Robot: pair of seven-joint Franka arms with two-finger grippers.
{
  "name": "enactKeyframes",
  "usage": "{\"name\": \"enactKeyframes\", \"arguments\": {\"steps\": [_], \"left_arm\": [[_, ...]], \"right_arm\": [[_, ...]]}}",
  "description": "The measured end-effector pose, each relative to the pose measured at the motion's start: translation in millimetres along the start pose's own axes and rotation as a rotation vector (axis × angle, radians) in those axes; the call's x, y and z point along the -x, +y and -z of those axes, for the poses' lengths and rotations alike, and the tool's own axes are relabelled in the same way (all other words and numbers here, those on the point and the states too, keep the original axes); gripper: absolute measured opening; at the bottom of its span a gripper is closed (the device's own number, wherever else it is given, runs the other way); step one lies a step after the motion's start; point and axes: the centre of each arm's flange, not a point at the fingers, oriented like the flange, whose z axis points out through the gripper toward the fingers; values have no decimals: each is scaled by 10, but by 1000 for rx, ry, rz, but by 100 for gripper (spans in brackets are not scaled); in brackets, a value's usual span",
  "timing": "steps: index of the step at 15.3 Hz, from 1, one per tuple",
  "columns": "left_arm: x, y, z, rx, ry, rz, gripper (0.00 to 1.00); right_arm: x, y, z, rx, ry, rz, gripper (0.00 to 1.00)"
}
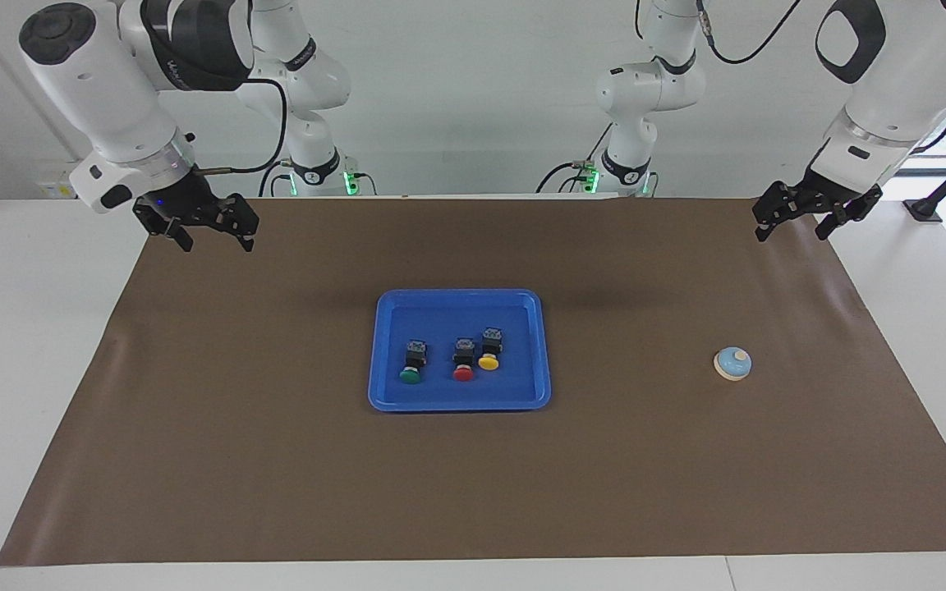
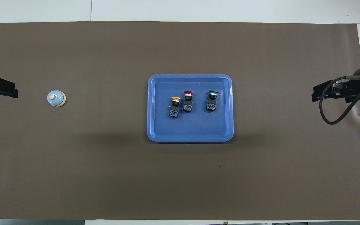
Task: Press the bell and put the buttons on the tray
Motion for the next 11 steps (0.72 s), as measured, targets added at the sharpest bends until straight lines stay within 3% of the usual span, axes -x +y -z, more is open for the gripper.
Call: {"name": "enactKeyframes", "arguments": {"steps": [1,5,9,10,11], "left_arm": [[-1,-1,1,0,1,4,96],[-19,-3,-104,0,-2,5,51],[-82,-123,-520,0,13,18,7],[-88,-153,-621,0,13,10,1],[-93,-175,-725,0,12,0,1]], "right_arm": [[0,0,0,0,0,0,100],[0,0,0,0,0,0,100],[0,0,0,0,0,0,100],[0,0,0,0,0,0,100],[0,0,0,0,0,0,100]]}}
